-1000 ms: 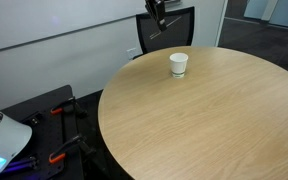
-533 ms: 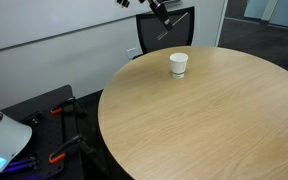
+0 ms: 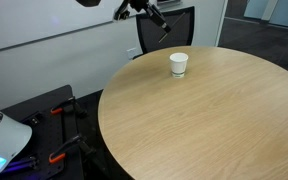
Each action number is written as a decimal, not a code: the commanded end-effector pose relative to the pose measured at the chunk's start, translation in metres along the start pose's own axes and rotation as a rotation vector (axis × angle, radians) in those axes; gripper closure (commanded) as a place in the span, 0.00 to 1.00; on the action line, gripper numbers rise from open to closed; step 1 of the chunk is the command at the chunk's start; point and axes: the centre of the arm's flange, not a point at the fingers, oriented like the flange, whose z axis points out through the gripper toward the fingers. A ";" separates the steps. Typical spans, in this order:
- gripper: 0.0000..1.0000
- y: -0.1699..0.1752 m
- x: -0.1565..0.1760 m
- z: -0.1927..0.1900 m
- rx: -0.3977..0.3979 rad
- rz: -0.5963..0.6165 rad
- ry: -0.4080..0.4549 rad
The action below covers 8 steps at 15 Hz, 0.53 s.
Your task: Move the cup away from you then put the marker in the cup
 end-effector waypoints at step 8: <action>0.97 -0.022 -0.039 0.037 -0.004 0.126 0.144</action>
